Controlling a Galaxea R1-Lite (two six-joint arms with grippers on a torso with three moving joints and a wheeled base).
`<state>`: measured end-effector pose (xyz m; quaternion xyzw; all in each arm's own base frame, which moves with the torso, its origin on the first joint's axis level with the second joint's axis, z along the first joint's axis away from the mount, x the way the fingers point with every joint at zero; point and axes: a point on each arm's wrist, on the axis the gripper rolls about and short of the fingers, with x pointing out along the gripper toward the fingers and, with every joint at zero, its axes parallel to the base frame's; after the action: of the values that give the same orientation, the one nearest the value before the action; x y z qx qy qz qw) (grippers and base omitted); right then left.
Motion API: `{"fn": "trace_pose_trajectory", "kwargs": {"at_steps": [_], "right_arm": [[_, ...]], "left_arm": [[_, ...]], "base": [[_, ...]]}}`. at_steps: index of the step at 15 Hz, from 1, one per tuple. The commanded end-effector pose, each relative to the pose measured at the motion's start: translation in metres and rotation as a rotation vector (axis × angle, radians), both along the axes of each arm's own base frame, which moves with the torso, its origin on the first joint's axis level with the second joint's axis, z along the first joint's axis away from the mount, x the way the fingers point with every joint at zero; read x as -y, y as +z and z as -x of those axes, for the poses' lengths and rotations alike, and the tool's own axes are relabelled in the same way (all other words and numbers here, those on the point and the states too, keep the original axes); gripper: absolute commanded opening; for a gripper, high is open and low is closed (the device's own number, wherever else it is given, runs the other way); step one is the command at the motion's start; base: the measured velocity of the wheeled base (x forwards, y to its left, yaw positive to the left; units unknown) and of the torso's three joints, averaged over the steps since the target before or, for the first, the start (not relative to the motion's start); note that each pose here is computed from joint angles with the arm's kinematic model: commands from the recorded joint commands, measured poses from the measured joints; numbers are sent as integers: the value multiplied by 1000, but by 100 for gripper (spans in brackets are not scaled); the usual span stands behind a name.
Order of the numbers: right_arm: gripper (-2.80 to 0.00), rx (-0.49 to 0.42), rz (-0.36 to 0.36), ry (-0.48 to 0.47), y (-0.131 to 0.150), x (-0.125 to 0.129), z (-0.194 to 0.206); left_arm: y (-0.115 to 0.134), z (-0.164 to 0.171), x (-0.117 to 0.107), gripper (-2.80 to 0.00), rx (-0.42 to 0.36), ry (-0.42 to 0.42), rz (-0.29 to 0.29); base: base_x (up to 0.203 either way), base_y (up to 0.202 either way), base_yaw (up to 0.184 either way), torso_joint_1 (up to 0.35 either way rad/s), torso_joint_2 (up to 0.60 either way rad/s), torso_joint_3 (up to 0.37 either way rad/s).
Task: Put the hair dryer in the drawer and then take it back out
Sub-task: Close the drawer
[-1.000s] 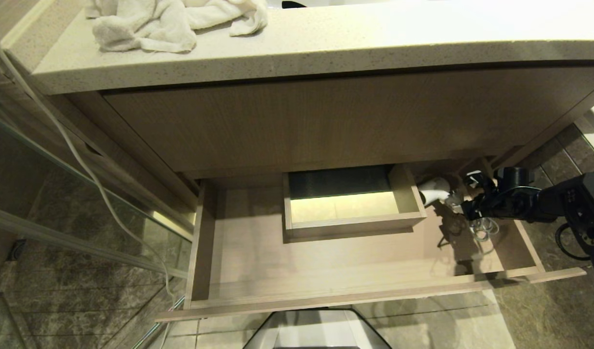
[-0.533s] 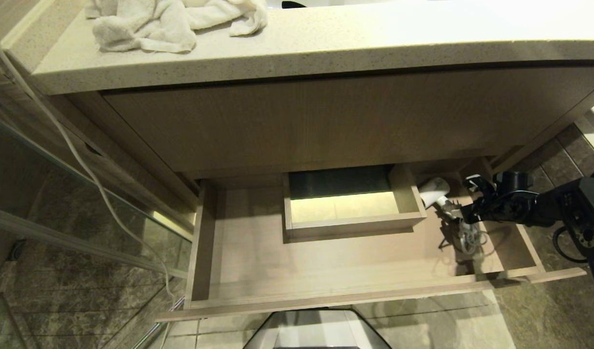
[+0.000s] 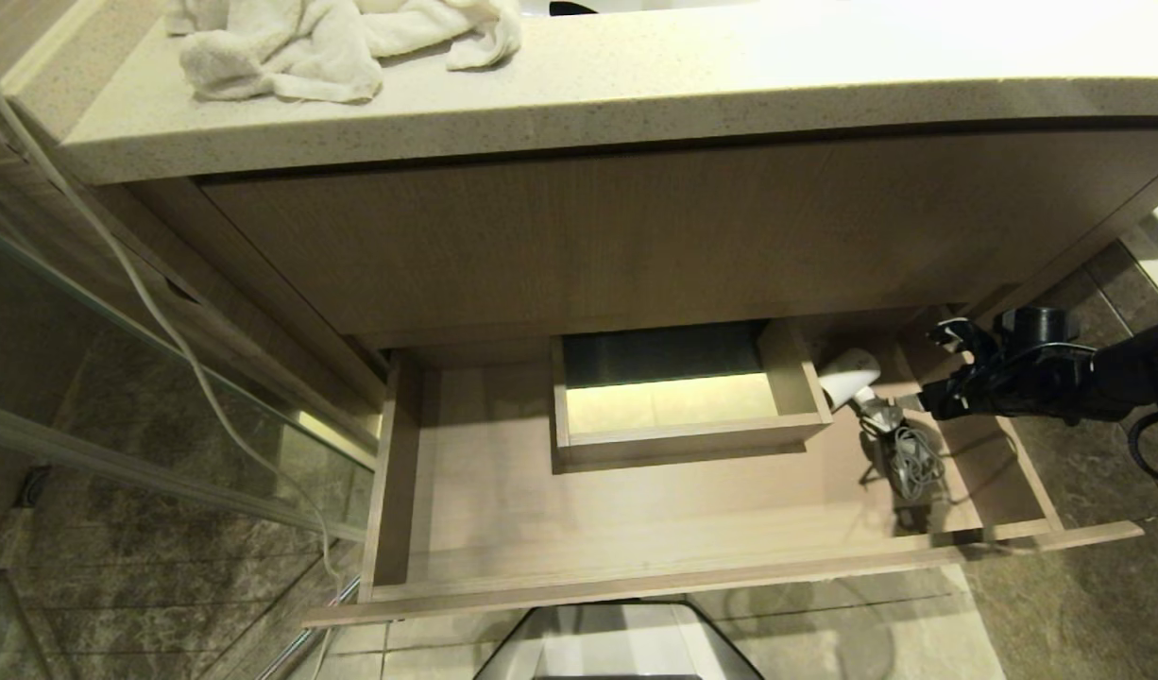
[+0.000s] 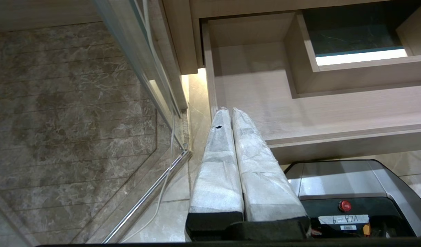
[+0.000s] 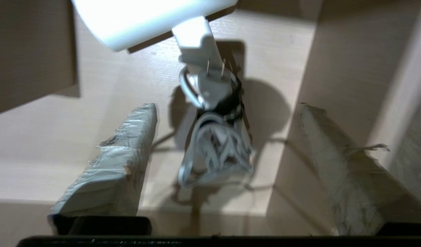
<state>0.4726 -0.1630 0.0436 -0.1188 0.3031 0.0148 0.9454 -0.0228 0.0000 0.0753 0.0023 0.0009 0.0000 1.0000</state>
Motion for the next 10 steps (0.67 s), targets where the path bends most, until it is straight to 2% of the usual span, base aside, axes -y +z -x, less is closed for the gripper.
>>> {"fn": "trace_pose_trajectory", "kwargs": {"at_steps": [1,4,6,10], "right_arm": [[-280,51,18,-9,70,-8,37],[-280,-58,-15,-20,107,-26,98],[-280,-157,-40,-34,113,-40,137],[-280,-422,-69,-67,72,-65,210]], "left_arm": [[0,0,0,-280,0,0,0],[0,0,0,-280,-1,0,0],[0,0,0,-280,-1,0,0],[0,0,0,-280,-1,0,0]], "base": [[0,0,0,0,0,0],[0,0,0,0,0,0],[0,0,0,0,0,0],[0,0,0,0,0,0]]}}
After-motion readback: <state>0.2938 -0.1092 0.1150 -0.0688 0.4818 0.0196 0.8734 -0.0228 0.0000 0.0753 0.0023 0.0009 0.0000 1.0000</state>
